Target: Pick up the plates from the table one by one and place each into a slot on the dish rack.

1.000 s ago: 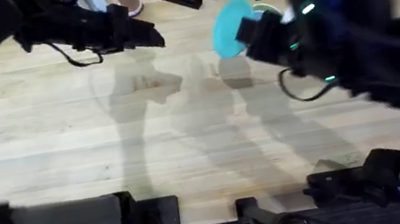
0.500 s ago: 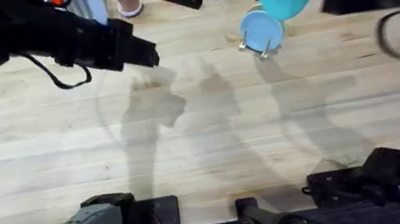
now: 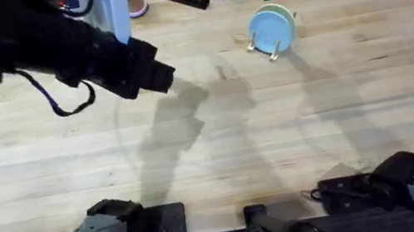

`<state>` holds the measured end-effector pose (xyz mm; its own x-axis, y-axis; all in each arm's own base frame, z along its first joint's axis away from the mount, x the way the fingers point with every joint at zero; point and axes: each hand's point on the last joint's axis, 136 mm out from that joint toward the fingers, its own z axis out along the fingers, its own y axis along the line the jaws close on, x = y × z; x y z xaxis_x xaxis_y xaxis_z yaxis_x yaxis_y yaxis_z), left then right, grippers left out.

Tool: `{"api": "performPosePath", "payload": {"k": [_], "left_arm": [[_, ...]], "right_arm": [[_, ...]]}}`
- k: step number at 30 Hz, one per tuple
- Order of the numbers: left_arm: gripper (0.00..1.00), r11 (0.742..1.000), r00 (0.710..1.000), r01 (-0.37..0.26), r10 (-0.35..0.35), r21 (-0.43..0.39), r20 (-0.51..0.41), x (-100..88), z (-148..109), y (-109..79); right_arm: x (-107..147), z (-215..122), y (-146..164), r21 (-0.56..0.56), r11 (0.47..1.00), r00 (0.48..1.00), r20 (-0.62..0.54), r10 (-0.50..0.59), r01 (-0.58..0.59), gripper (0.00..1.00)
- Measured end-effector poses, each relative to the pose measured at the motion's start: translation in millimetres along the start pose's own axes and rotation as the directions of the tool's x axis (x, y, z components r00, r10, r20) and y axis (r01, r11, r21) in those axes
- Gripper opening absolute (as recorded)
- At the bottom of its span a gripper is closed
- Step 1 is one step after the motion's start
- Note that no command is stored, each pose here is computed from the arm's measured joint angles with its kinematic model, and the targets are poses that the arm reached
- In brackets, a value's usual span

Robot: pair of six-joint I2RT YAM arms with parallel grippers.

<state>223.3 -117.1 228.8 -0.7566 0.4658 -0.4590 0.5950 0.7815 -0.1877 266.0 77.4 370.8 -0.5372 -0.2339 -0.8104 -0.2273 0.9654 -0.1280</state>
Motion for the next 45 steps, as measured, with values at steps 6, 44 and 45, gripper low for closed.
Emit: {"api": "performPosePath", "payload": {"k": [6,44,45], "left_arm": [[0.776,0.997,0.998,-0.033,0.037,-0.065,0.055,-15.5,-19,3.9],[0.995,0.971,0.945,-0.233,0.238,-0.049,0.223,-56.1,-26,-5.9],[0.995,0.971,0.945,-0.234,0.238,-0.045,0.225,-56.2,-26,-6.5]], "right_arm": [[3,12,-2,-0.023,0.996,0.99,-0.112,-0.086,0.084,0.027],[-15,45,-10,-0.117,0.96,0.955,-0.125,-0.268,0.254,0.027],[-14,47,-9,-0.123,0.959,0.954,-0.127,-0.272,0.257,0.027]]}}
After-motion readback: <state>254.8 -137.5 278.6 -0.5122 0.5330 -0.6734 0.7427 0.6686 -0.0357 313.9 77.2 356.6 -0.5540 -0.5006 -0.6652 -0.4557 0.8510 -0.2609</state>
